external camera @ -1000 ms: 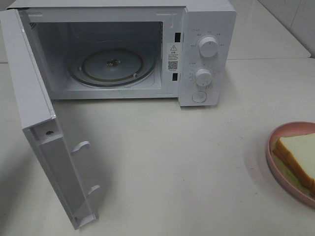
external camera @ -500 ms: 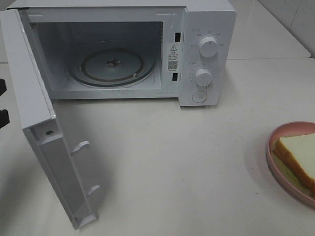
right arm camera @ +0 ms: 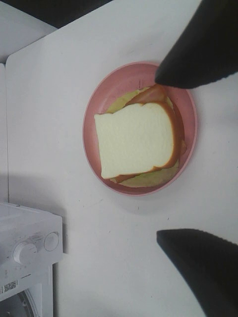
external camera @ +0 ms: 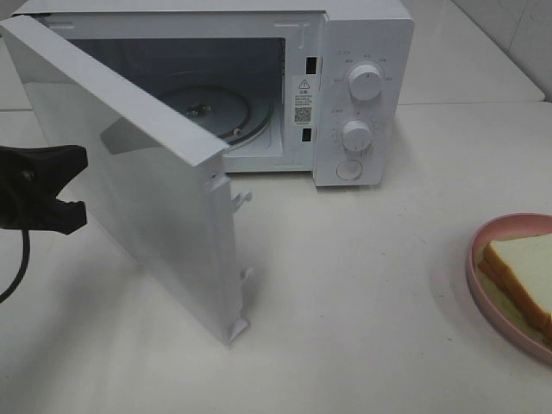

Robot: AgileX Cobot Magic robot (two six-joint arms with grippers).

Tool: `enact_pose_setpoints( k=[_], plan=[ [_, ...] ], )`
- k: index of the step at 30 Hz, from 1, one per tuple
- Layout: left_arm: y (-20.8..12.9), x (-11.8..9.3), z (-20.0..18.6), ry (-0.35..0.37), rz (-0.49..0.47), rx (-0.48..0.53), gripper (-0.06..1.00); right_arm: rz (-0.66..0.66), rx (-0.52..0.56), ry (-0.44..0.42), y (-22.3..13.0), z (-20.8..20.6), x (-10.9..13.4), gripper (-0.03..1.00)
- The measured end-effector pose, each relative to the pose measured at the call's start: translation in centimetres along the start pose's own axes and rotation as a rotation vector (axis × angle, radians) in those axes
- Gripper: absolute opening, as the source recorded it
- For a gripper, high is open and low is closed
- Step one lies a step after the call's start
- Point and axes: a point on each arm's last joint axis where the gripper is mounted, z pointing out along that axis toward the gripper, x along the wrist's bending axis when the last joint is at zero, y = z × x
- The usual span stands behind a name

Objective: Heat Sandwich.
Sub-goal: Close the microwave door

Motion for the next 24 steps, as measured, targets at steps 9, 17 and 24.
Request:
enact_pose_setpoints(
  k=[9,17,24],
  plan=[
    [0.5,-1.6,2.2,-0.016,0.000,-0.020,0.00,0.000,0.001,0.000,0.0,0.0,0.0,0.76],
    [0.9,-4.0,4.7,-0.014,0.010,-0.036,0.00,0.001,0.001,0.002,0.0,0.0,0.0,0.76],
    [1.3,-5.2,6.6,0.005,-0.005,-0.052,0.00,0.001,0.001,0.003,0.0,0.0,0.0,0.76]
  ],
)
